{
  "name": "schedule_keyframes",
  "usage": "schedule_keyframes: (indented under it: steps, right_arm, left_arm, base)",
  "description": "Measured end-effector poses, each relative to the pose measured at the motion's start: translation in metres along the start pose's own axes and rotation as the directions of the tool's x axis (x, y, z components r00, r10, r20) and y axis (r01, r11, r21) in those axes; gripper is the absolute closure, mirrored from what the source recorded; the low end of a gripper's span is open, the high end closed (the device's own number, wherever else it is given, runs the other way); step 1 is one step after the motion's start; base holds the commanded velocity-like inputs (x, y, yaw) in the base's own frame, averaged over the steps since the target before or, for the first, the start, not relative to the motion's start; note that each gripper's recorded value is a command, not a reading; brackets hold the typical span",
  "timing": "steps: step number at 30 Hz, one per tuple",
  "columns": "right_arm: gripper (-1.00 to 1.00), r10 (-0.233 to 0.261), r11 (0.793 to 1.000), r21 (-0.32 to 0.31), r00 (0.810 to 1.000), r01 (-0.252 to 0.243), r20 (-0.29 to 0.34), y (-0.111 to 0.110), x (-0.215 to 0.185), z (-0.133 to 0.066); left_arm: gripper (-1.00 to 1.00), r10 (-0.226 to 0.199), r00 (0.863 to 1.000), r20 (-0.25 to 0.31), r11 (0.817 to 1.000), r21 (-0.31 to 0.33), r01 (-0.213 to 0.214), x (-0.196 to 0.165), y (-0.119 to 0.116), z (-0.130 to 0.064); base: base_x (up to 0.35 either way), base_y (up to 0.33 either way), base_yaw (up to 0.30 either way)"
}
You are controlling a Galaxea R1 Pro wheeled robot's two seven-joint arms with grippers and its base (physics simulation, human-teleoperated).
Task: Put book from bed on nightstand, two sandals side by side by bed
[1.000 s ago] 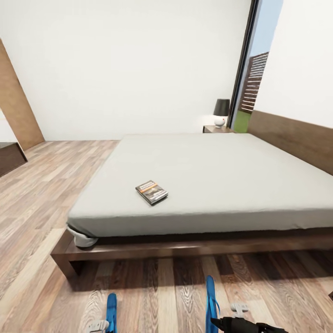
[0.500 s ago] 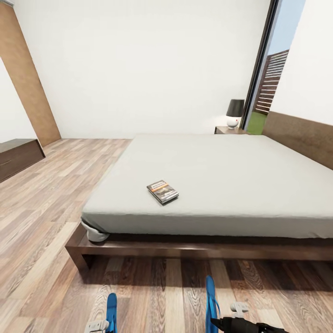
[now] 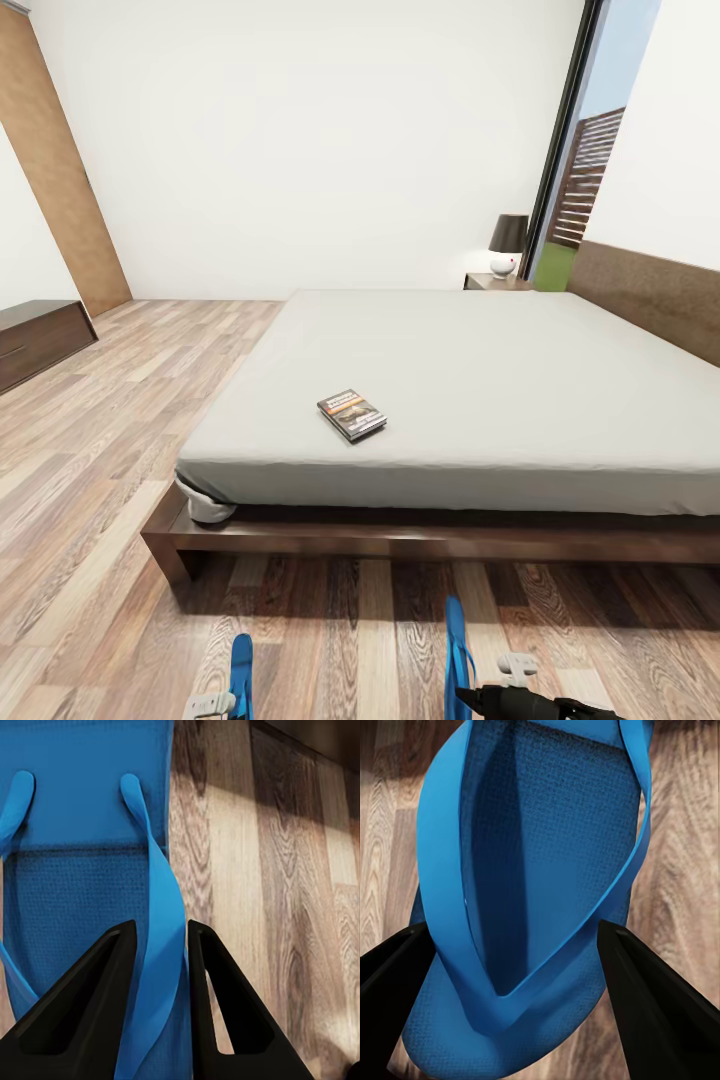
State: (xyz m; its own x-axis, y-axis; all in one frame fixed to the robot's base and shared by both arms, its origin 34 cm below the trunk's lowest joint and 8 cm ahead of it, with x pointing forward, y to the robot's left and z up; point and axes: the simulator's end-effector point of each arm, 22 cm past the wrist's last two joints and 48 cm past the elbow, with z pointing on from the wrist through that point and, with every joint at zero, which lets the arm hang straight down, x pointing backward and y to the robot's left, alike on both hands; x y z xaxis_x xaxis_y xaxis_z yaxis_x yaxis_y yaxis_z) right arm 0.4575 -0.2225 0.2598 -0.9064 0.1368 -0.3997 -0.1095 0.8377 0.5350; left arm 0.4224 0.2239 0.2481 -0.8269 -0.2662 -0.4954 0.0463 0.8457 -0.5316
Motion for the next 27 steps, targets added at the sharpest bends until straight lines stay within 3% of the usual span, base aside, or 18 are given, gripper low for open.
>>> schedule_keyframes:
  steps: [2,5,8,10,13,15,17,21,27]
  right_arm:
    - [1.00,0.001,1.000,0.000,1.000,-0.001,0.001,0.000,0.000,0.000]
    - [1.00,0.002,1.000,0.001,1.000,-0.002,0.002,-0.001,0.000,0.000]
    - [1.00,0.001,1.000,0.002,1.000,-0.001,0.002,-0.001,0.000,-0.001]
    - [1.00,0.001,1.000,0.001,1.000,-0.001,0.002,-0.001,0.000,-0.001]
    - [1.00,0.002,1.000,-0.004,1.000,-0.002,0.002,0.000,-0.001,-0.001]
    - [1.00,0.002,1.000,-0.006,1.000,-0.002,0.002,0.001,-0.001,-0.001]
    - [1.00,0.002,1.000,-0.006,1.000,-0.002,0.003,0.000,-0.001,-0.001]
    - [1.00,0.001,1.000,-0.002,1.000,-0.001,0.004,-0.003,-0.002,-0.003]
    - [1.00,0.000,1.000,0.007,1.000,0.000,0.005,-0.008,-0.003,-0.006]
  left_arm:
    - [1.00,0.000,1.000,0.001,1.000,0.000,0.000,-0.001,0.000,0.000]
    - [1.00,0.030,0.998,0.055,0.999,0.015,-0.030,-0.041,-0.002,0.003]
    - [1.00,0.029,0.999,0.030,0.998,0.047,-0.031,-0.085,-0.016,0.008]
    - [1.00,0.055,0.999,0.002,0.997,0.054,-0.055,-0.113,-0.027,0.009]
    - [1.00,0.163,0.980,-0.114,0.980,-0.097,-0.174,-0.125,-0.008,0.006]
    - [1.00,0.197,0.965,-0.175,0.944,-0.231,-0.235,-0.124,0.014,0.003]
    - [1.00,0.204,0.959,-0.197,0.922,-0.290,-0.256,-0.121,0.020,0.004]
    - [1.00,0.208,0.956,-0.205,0.910,-0.317,-0.266,-0.120,0.023,0.004]
    - [1.00,0.225,0.958,-0.178,0.908,-0.317,-0.273,-0.119,0.026,0.007]
  base:
    - [0.000,0.000,0.000]
    - [0.000,0.000,0.000]
    - [0.000,0.000,0.000]
    - [0.000,0.000,0.000]
    - [0.000,0.000,0.000]
    - [0.000,0.000,0.000]
    - [0.000,0.000,0.000]
    - [0.000,0.000,0.000]
    - [0.000,0.000,0.000]
